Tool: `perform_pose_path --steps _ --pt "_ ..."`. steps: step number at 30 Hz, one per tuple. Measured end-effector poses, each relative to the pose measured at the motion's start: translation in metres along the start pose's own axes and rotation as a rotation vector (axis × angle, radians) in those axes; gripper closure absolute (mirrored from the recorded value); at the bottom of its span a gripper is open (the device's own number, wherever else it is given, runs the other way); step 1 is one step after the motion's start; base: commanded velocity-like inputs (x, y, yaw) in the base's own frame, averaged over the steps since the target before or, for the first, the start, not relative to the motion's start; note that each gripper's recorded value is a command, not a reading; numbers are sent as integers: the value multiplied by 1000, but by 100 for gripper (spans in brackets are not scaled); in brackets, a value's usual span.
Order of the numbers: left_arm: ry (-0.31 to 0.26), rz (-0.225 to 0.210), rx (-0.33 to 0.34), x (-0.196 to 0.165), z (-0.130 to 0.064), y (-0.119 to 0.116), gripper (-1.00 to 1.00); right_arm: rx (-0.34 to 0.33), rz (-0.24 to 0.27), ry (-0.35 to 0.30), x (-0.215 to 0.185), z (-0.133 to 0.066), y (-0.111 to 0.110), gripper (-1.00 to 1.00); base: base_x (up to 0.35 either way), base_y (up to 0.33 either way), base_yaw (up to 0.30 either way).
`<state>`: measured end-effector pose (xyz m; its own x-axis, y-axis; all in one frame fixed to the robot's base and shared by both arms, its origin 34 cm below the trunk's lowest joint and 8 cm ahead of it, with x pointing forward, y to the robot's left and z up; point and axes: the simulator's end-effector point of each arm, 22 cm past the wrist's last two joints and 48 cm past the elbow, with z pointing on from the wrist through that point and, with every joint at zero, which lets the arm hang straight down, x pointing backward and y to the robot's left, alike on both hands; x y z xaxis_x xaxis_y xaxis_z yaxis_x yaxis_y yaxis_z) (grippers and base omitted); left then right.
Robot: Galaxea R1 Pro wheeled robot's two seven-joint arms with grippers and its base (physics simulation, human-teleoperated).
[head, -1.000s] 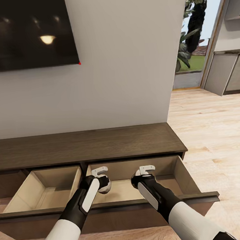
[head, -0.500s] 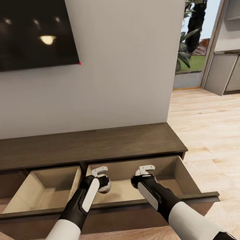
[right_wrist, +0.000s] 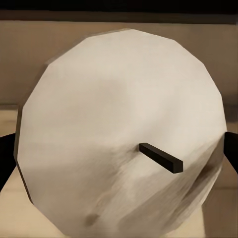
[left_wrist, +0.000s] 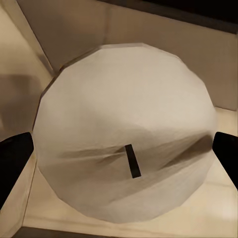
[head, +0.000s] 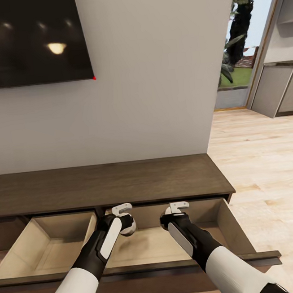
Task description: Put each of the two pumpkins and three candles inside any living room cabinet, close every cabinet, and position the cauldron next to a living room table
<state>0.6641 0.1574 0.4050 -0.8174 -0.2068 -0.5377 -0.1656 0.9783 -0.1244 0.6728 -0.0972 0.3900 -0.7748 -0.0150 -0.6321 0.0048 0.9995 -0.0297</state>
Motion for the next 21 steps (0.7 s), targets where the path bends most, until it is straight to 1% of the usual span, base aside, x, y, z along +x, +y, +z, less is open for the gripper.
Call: perform_pose_path --steps 6,12,17,21 --pt "-1 1 -2 0 0 0 100 -1 0 0 0 0 0 100 7 0 0" --pt "24 2 -8 10 11 3 100 -3 0 24 12 10 1 100 0 0 0" --pt "45 1 -11 19 20 5 100 -15 5 25 13 15 5 100 0 0 0" --pt "62 1 -14 26 27 6 100 -18 4 43 20 20 6 100 0 0 0"
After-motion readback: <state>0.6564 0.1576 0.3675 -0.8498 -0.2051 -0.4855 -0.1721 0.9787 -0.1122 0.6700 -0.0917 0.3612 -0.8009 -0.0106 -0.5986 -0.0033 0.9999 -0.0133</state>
